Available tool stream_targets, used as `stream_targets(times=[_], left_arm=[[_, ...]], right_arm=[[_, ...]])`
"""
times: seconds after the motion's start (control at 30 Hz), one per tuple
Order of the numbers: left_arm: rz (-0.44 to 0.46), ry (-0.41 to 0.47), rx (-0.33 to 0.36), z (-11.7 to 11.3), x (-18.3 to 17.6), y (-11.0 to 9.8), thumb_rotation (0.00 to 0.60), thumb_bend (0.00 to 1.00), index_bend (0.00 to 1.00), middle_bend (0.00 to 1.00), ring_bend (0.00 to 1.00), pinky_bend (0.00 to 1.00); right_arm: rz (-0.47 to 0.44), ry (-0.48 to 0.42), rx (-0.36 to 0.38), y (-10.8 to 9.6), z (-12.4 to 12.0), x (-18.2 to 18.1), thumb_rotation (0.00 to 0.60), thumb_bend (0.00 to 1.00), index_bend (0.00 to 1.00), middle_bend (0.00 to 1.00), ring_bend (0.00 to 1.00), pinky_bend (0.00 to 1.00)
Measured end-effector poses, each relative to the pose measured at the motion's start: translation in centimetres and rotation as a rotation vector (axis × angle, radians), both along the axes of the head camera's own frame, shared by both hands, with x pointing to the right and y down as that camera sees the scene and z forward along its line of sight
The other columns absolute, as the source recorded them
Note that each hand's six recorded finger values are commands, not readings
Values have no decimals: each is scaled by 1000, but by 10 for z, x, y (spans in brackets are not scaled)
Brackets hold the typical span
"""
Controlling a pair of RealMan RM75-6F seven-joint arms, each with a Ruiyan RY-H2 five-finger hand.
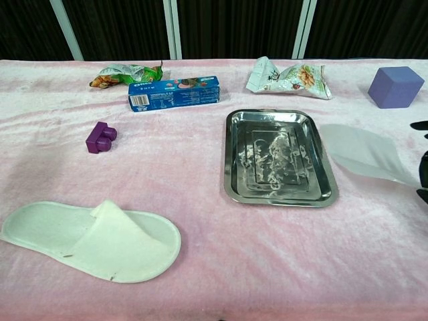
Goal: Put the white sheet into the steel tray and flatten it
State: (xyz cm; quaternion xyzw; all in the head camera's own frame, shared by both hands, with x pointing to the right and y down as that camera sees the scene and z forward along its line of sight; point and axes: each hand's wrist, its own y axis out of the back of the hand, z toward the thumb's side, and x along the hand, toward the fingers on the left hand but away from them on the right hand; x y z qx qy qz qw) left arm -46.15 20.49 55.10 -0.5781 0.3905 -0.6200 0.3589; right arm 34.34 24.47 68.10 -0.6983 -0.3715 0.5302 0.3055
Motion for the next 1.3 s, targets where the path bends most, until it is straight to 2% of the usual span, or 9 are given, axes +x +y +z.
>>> stream_targets(times=[0.23,0.47,0.67,0.9,1.03,1.3], left_arm=[[-21,-4,-13,11,-6,7,600,375,194,64,0,0],[-36,-4,-15,13,-12,9,600,375,194,64,0,0],[-40,-2,-5,12,-14,7,600,375,194,65,0,0],[-42,-4,-8,13,-14,8,600,375,194,64,0,0],[-41,-8,-10,14,-14,8,600,374,194,64,0,0],[-44,-10,-10,13,-15,8,600,375,194,64,0,0]], right_arm=[[-63,-52,-20,-12,3,-38,600,444,731,38,105,178],[-115,-39,-1,-26,9,-71,600,446,731,38,106,178],[-146,11,13,-30,12,-80,600,446,735,38,105,178],[-120,49,-30,-31,13,-91,600,446,752,38,106,178],[-89,36,-62,-34,10,-103,600,446,752,38,106,178],[-90,67,-115,-43,14,-127,600,446,752,38,105,178]])
